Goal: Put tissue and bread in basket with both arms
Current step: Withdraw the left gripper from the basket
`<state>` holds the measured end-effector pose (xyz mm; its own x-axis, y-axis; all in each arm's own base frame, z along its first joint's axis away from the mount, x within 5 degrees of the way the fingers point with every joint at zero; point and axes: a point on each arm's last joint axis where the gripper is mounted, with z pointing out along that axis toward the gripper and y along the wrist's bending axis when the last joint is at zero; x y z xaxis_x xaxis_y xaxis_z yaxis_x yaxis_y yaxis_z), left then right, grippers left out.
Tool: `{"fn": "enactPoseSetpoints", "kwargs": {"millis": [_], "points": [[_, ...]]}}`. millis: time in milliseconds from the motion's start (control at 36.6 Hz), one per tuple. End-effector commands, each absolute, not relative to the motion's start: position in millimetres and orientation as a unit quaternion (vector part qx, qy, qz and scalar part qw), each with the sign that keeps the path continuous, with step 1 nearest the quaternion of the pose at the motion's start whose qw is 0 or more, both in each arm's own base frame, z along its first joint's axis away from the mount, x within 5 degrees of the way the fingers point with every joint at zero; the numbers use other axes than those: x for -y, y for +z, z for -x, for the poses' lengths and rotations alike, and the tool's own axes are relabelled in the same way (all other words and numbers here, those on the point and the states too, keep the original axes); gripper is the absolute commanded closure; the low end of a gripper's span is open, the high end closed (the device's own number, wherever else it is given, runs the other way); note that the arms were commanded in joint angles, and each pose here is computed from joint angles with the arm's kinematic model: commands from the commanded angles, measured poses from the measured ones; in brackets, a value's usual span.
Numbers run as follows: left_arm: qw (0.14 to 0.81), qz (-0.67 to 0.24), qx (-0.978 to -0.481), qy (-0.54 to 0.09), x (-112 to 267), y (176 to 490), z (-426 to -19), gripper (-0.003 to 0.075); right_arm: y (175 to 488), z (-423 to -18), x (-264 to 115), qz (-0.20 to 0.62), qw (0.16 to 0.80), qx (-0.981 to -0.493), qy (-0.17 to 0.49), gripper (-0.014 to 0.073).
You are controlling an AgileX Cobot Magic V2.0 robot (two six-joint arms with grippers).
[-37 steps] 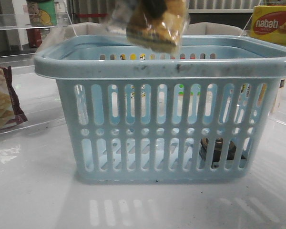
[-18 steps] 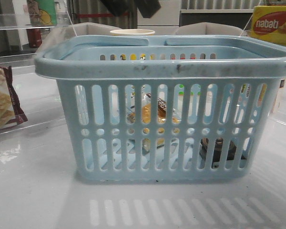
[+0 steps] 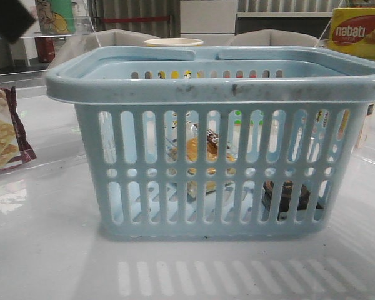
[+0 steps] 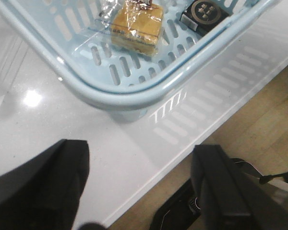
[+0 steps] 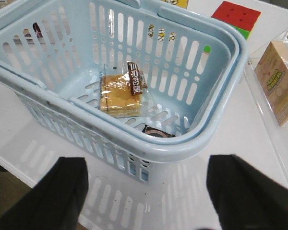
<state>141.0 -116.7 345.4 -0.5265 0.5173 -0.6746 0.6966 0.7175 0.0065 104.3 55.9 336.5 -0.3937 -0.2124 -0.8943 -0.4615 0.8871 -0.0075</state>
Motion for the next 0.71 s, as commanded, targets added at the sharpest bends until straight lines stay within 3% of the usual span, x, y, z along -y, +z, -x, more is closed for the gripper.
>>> {"fn": "enactPoseSetpoints", "kwargs": {"millis": [0,355,410,601,655,683], "points": [[0.403,-0.329,-0.840,-0.157,103,354,-122,0.0213,351,-106,-57,0.206,0.554,-0.797,0.125,-0.0017],[0.439,-0.320,-0.824,-0.162,75,339,-89,0.0240,339,-102,-53,0.212,0.494,-0.837,0.105,0.0003],[0.439,-0.320,-0.824,-0.162,75,339,-89,0.0311,337,-101,-52,0.213,0.485,-0.842,0.102,0.0077],[0.440,-0.320,-0.823,-0.163,75,339,-89,0.0604,336,-100,-52,0.213,0.481,-0.844,0.100,0.0480],[0.440,-0.320,-0.823,-0.163,75,339,-89,0.0626,336,-100,-52,0.213,0.480,-0.845,0.100,0.0546],[0.440,-0.320,-0.823,-0.163,75,339,-89,0.0627,336,-100,-52,0.213,0.480,-0.845,0.100,0.0534]]}}
